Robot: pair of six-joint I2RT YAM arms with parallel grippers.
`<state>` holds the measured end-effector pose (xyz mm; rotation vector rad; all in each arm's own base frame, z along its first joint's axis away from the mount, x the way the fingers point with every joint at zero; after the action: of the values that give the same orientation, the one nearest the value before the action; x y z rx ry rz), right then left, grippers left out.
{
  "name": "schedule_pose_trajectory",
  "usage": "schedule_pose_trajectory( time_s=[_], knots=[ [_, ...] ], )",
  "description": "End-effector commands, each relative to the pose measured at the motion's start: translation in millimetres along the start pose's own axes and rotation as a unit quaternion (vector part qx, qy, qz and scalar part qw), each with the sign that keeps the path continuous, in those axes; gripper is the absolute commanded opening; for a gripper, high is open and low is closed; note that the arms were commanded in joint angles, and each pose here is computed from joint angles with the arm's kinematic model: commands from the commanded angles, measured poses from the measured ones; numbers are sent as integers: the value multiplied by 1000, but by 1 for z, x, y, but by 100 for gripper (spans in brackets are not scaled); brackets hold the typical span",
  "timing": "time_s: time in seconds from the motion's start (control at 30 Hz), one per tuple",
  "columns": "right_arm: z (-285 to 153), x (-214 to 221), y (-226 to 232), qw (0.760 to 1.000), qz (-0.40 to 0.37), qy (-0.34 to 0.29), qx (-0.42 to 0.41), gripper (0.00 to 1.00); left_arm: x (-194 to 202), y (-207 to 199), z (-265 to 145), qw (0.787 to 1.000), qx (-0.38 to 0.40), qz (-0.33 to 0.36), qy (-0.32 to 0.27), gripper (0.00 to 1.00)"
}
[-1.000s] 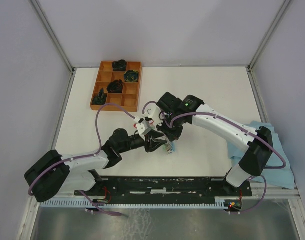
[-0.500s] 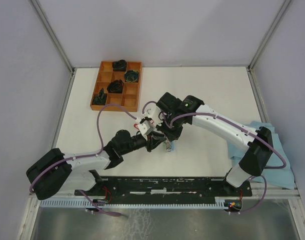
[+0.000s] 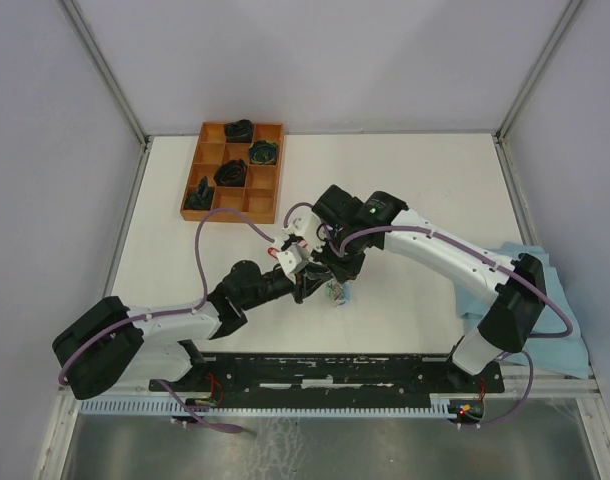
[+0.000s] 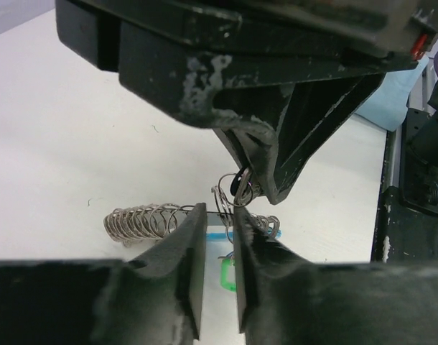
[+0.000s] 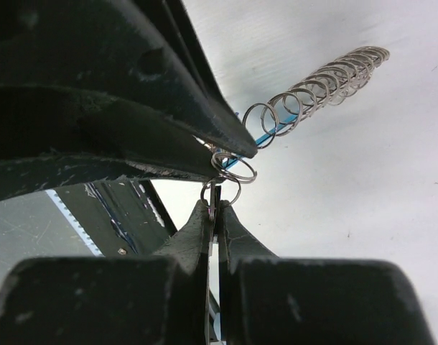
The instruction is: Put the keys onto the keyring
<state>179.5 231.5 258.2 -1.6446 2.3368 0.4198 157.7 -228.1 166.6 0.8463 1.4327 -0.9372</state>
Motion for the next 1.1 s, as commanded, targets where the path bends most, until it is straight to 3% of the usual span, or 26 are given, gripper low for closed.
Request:
schedule_pose_trajectory(
  time_s=[0.0, 0.13, 0.53, 1.07],
  knots=[
    [-6, -8, 2, 1000, -5, -22, 3, 1, -26, 1, 6, 997, 5, 50, -66, 21],
    [-6, -5, 2, 1000, -9, -14, 5, 1, -26, 0, 7, 996, 10, 57, -68, 3],
    [-3, 19, -19, 999, 26, 30, 22, 1, -19, -1, -4, 995, 9, 79, -55, 3],
    [21, 29, -27, 997, 48, 60, -29, 1, -21, -16, 9, 991, 33, 91, -89, 3]
  ],
)
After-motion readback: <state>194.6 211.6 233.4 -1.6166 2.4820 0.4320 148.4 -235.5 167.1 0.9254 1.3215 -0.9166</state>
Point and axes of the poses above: each gripper's point midway between its finger pads, its own z axis out along the fingers, its own y axis along the line the jaws close on, x = y × z, the point moved 10 cm from there along -z, back along the fingers, and after that the axes turned 2 degrees about -z, right-handed, at the moved point
